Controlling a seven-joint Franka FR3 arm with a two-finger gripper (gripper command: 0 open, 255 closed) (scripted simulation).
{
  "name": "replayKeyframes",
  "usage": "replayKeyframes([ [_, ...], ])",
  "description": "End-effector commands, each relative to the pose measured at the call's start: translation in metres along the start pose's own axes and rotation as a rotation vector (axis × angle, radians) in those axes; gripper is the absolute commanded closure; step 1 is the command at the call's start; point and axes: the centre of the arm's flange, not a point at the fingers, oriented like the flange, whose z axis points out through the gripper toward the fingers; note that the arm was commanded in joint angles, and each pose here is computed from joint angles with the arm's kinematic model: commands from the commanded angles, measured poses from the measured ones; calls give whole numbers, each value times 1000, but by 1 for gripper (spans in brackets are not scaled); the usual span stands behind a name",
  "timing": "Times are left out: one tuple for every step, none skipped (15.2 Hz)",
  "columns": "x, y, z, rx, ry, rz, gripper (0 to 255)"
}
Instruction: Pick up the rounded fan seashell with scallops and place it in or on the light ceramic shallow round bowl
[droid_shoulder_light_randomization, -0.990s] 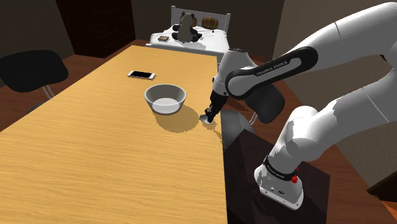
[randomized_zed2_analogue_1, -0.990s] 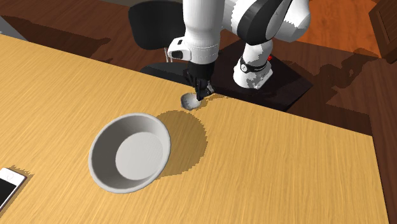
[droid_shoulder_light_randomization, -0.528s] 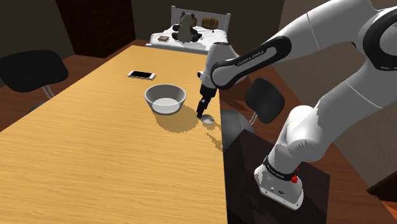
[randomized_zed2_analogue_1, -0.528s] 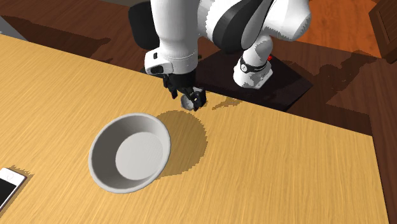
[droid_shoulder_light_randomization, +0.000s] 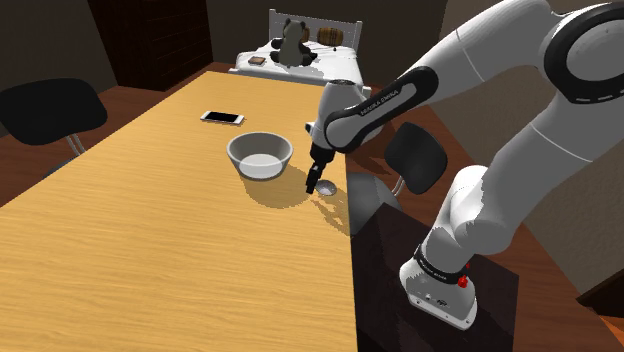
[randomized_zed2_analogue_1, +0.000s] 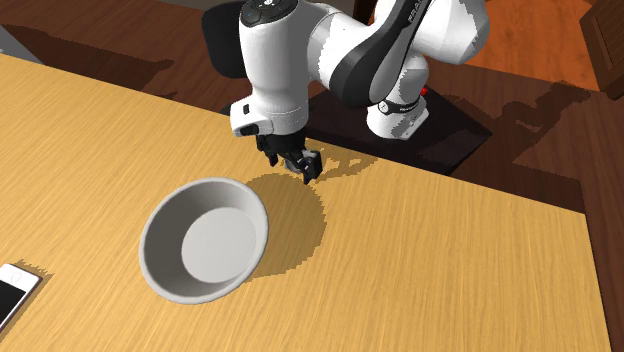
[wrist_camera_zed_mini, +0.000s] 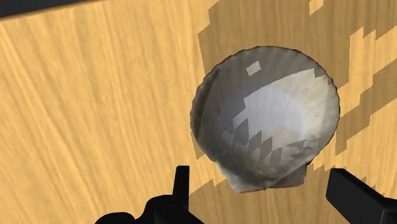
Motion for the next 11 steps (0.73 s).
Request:
replayKeyframes([
  [0, 0, 2, 0, 0, 0, 0],
  [0, 0, 2, 0, 0, 0, 0],
  [0, 0, 2, 0, 0, 0, 0],
  [0, 0, 2, 0, 0, 0, 0],
  [0, 0, 2, 0, 0, 0, 0],
  [0, 0, 2, 0, 0, 0, 0],
  [0, 0, 2, 0, 0, 0, 0],
  [0, 0, 2, 0, 0, 0, 255],
  [0, 0, 2, 0, 0, 0, 255],
  [0, 0, 2, 0, 0, 0, 255],
  [0, 0, 2, 0, 0, 0, 255],
])
